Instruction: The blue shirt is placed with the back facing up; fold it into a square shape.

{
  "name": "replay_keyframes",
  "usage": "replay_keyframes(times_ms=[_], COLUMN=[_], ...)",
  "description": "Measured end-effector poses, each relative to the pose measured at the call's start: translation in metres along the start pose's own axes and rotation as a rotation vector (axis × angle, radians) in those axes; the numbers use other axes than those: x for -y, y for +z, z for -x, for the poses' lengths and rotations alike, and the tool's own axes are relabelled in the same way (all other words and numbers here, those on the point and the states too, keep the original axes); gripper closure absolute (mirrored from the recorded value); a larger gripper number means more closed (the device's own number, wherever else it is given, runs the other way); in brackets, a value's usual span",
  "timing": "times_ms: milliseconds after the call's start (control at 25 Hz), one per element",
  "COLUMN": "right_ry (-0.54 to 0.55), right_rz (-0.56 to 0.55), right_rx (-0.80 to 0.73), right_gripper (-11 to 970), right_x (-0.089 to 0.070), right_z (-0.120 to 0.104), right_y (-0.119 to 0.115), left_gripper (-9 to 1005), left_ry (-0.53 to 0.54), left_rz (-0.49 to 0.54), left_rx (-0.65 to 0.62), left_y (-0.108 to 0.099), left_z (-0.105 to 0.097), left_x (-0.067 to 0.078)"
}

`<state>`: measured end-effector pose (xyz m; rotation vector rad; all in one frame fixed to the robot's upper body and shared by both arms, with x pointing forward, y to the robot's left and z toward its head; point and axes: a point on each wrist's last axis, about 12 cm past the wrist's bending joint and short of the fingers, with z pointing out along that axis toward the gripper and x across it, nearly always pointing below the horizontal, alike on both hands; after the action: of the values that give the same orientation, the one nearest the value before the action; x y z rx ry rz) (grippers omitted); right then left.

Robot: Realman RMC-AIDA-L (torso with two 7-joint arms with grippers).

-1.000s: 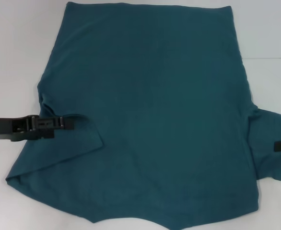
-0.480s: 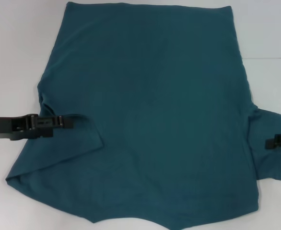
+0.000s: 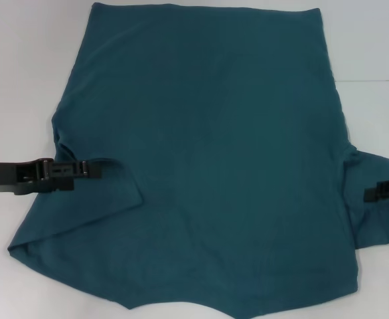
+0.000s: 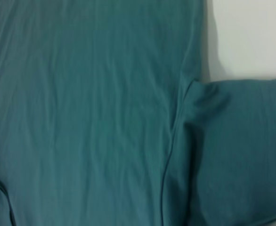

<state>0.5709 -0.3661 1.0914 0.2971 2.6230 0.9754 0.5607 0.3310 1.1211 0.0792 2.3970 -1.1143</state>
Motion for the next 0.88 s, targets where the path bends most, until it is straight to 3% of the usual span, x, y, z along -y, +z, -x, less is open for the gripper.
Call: replay_keyframes(times_ms=[160, 560, 680, 880], right_ry=[-0.005, -0.001, -0.001, -0.027], right_rz=[-0.009, -0.022, -0.024, -0.051], right_rx=[-0.001, 0.006, 0.005, -0.002], right_gripper=[204, 653, 878, 935], right_x=[0.0004, 0.0042, 0.0045, 0.0063], right_z=[0.0005, -0.0008, -0.0009, -0.0001], right_y=[0.0003, -0.0005, -0.0006, -0.0024], left_gripper=[33, 33, 33, 33], left_ry=[0.0, 0.002, 0.002, 0.003], left_rz=[0.0, -0.001, -0.001, 0.0], left_rx=[0.0, 0.001, 0.001, 0.002], left_y=[-0.0003, -0.0003, -0.0003, -0.0004], left_z=[0.0002, 0.001, 0.001, 0.0011], left_x=[-0.0001, 0.0003, 0.0003, 0.0004])
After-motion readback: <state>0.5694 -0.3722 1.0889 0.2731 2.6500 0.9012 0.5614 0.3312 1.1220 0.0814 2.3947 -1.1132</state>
